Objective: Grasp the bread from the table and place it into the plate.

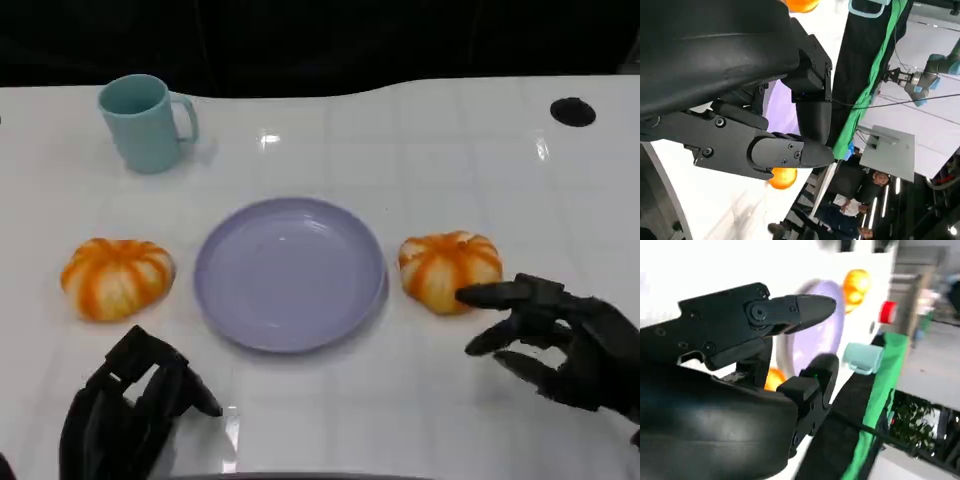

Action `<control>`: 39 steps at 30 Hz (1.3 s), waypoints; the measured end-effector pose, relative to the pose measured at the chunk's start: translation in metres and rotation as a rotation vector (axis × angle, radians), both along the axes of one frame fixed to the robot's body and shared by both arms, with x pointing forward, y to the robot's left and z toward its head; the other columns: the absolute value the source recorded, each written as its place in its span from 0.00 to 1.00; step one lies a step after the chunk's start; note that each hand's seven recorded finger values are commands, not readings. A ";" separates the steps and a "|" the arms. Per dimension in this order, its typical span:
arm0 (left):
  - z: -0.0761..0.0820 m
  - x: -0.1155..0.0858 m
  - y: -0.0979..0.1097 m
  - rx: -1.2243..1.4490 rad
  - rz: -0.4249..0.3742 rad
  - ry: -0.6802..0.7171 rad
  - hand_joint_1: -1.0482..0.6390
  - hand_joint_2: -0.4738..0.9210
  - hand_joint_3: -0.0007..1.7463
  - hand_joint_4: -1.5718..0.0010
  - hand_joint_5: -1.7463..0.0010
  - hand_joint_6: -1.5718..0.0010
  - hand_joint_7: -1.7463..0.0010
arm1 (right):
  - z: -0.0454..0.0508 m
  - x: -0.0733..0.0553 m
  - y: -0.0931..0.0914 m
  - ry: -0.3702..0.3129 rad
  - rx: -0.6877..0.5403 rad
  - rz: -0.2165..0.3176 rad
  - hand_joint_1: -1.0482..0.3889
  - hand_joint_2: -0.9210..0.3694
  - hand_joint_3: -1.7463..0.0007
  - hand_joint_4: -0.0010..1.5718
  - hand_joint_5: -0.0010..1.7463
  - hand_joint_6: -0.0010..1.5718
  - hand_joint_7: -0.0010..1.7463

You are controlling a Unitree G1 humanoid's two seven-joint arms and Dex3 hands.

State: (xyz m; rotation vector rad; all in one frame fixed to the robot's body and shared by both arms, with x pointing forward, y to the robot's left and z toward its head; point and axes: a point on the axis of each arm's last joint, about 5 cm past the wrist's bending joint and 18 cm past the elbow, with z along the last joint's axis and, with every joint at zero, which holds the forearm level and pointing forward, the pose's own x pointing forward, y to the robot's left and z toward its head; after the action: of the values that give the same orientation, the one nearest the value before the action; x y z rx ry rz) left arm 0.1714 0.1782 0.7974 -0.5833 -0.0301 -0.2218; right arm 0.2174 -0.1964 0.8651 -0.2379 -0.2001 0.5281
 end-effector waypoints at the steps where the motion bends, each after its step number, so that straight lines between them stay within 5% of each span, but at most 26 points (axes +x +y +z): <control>1: 0.000 0.000 0.000 0.000 0.000 0.001 0.29 1.00 0.13 0.61 0.00 0.69 0.11 | 0.0029 0.001 -0.001 -0.027 -0.044 -0.007 0.37 0.00 0.93 0.21 0.15 0.26 0.00; 13: -0.002 0.002 -0.001 -0.003 -0.009 0.015 0.29 1.00 0.14 0.60 0.00 0.68 0.13 | 0.0287 0.013 -0.008 -0.323 -0.531 -0.051 0.34 0.01 0.99 0.11 0.03 0.13 0.00; 33: -0.001 0.004 -0.002 -0.007 -0.002 0.005 0.29 1.00 0.14 0.61 0.00 0.69 0.13 | 0.0342 0.042 0.028 -0.552 -0.889 -0.076 0.50 0.13 1.00 0.13 0.02 0.19 0.01; 39: -0.001 0.004 -0.002 -0.008 -0.001 0.005 0.30 1.00 0.14 0.61 0.00 0.69 0.13 | 0.0306 0.054 0.037 -0.554 -1.014 -0.053 0.51 0.12 1.00 0.14 0.02 0.20 0.01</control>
State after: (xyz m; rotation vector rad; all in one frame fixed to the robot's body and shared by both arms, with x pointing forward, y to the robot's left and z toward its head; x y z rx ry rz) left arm 0.1751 0.1757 0.7960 -0.5919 -0.0255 -0.2217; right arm 0.2713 -0.1595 0.8957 -1.3807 -0.4514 0.4648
